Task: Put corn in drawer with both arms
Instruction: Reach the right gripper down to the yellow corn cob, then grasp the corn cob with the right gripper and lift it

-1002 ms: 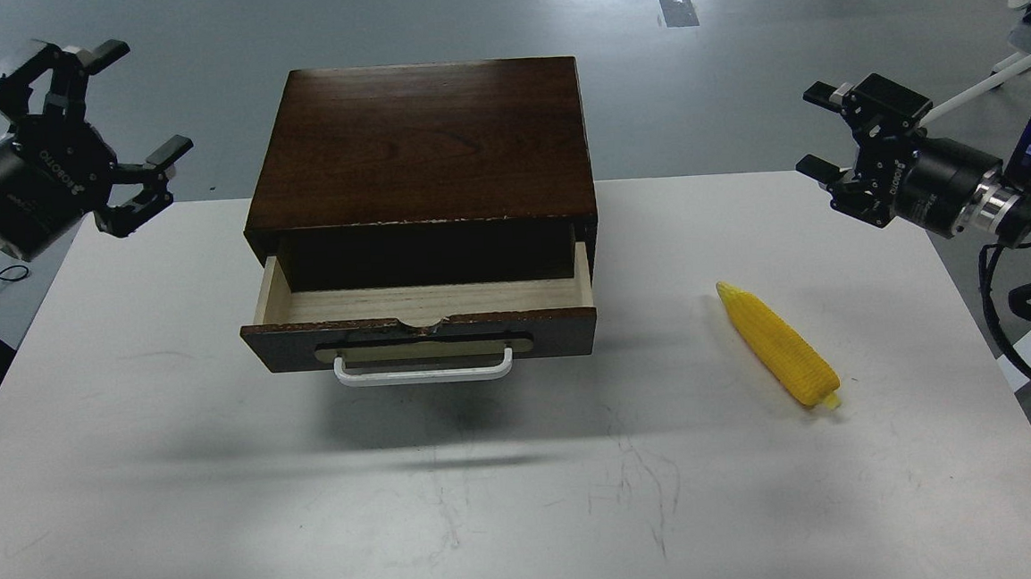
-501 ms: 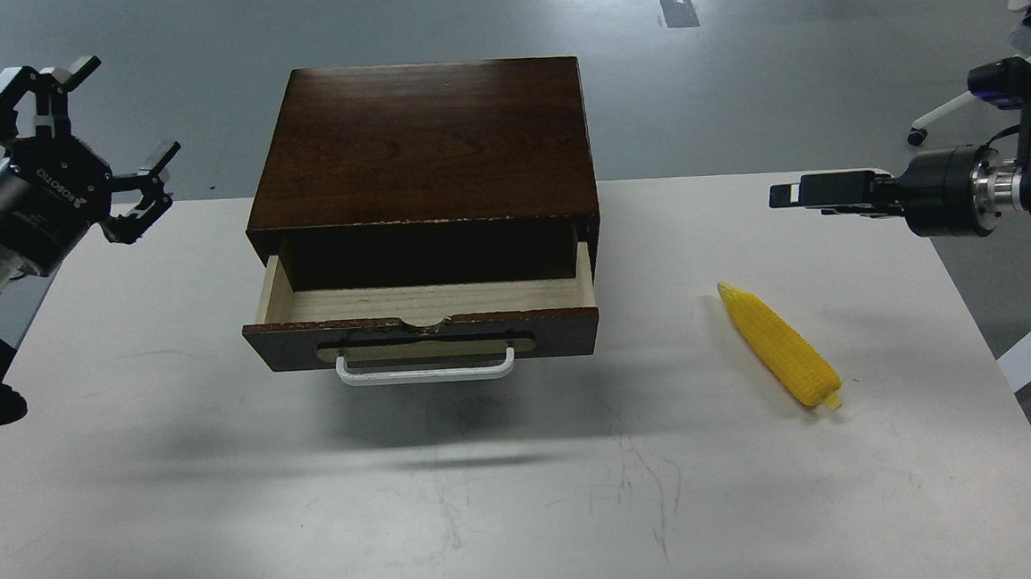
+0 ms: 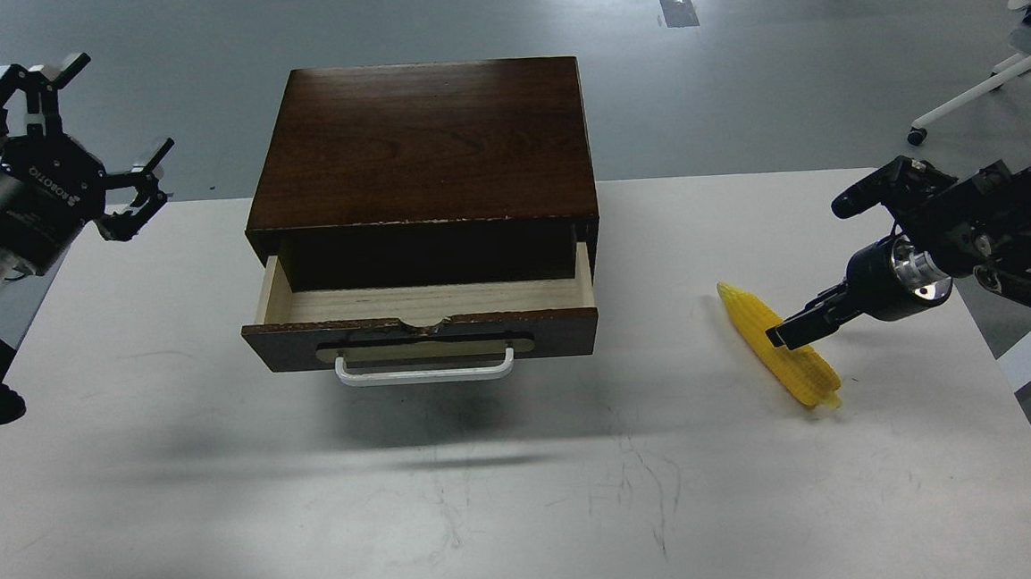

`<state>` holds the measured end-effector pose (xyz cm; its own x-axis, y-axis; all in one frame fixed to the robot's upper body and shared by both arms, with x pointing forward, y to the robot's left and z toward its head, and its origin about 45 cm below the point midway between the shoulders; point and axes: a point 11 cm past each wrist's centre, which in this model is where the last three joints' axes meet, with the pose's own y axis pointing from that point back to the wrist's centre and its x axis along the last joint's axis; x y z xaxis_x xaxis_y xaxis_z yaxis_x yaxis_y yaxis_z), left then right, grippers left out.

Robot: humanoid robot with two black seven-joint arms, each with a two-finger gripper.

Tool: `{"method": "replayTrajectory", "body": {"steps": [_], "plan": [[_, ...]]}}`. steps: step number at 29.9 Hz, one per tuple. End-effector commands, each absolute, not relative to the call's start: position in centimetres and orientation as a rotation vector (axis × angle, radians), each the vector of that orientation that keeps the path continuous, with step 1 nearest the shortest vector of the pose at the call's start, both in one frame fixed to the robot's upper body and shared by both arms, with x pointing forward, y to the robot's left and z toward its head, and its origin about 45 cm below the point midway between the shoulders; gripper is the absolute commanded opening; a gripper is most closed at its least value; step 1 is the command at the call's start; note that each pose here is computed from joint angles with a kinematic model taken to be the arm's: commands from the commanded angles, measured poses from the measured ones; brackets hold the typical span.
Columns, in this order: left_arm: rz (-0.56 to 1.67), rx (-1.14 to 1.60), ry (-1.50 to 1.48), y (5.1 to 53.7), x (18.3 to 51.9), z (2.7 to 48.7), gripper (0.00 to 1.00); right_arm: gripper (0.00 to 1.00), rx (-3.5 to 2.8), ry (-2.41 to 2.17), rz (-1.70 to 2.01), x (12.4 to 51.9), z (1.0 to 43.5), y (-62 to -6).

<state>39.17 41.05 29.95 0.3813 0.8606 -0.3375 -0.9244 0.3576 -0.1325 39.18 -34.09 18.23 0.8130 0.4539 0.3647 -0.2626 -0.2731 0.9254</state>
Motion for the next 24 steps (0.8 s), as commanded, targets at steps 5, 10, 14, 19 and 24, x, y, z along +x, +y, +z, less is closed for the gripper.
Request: {"method": "replayTrajectory", "body": {"steps": [5, 10, 14, 19, 24], "plan": [[1.166, -0.334, 0.216, 41.2, 39.3, 30.4, 0.99, 0.97, 1.697, 0.210, 0.686, 38.6, 16.6, -33.6], [1.166, -0.335, 0.215, 41.2, 39.3, 30.4, 0.99, 0.92, 1.687, 0.224, 0.714, 38.3, 15.6, -33.6], [1.166, -0.335, 0.215, 41.2, 39.3, 30.4, 0.99, 0.74, 1.690, 0.224, 0.726, 38.1, 14.9, -33.4], [1.167, -0.336, 0.213, 41.2, 39.3, 30.5, 0.99, 0.16, 1.688, 0.220, 0.729, 38.2, 15.1, -33.5], [1.167, -0.336, 0.213, 41.2, 39.3, 30.5, 0.99, 0.07, 1.685, 0.218, 0.730, 38.3, 15.3, -33.6]]}}
